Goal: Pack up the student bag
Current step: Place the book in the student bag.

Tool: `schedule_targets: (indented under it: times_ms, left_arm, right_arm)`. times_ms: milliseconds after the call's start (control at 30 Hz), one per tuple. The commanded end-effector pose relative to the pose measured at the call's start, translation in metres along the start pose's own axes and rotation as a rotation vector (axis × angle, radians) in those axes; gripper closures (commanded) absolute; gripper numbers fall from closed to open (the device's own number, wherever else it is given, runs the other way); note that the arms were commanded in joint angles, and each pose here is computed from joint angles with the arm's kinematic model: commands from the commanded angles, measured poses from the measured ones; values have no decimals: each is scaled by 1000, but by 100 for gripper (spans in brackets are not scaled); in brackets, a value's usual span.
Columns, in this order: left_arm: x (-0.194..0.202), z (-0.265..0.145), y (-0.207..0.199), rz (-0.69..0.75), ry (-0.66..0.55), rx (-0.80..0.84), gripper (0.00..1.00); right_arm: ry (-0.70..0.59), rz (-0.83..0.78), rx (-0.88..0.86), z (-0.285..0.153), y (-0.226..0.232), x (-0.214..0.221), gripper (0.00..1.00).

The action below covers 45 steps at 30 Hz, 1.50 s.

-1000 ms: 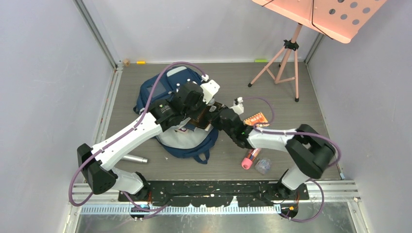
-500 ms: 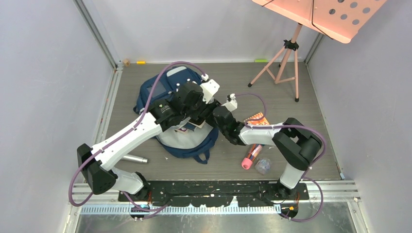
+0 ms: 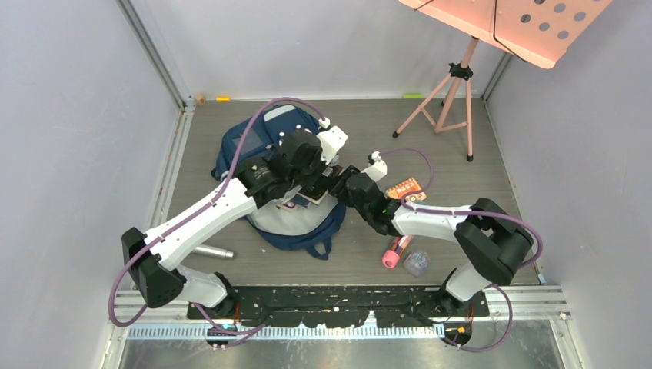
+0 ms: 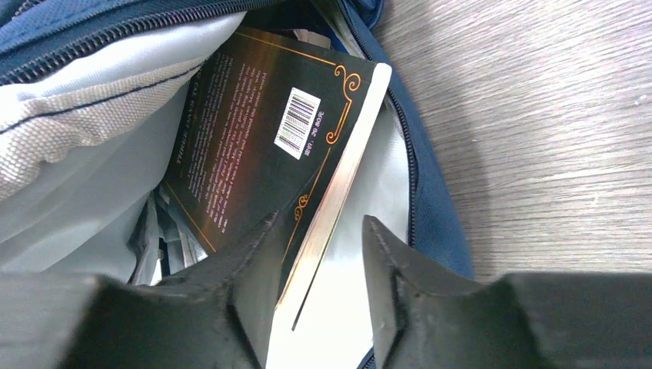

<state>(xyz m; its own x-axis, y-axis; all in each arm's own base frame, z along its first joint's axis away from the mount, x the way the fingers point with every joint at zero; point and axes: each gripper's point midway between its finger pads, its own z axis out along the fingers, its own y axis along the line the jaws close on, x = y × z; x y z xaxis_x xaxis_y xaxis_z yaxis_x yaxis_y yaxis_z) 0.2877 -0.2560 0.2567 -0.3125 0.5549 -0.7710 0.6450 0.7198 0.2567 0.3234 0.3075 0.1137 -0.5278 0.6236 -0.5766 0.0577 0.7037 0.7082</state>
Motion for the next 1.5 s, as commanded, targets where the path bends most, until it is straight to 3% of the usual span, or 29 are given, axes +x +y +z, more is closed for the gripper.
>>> schedule_targets:
  times_ms: [0, 100, 267, 533, 767, 1100, 1300, 1467]
  left_arm:
    - [-48, -15, 4, -40, -181, 3, 100]
    - [-48, -15, 5, -39, -181, 1, 100]
    - [-48, -16, 5, -39, -184, -1, 100]
    - [-48, -16, 6, -35, -182, -7, 100]
    - [-46, -15, 7, -32, -179, -13, 100]
    - [-39, -13, 32, -39, -136, -122, 100]
    - [-40, -19, 45, -78, -136, -147, 100]
    - [-43, -5, 31, -128, -112, -86, 100]
  right_arm:
    - [-4, -34, -22, 5, 9, 1, 57]
    - [21, -37, -49, 12, 19, 6, 66]
    - [69, -33, -97, 27, 38, 18, 74]
    - [116, -33, -150, 50, 63, 32, 77]
    - [93, -53, -154, 41, 62, 24, 76]
    - [98, -161, -138, -27, 54, -10, 41]
    - [99, -253, -44, -72, 18, -33, 29]
    - [64, -294, 26, -104, -10, -67, 23]
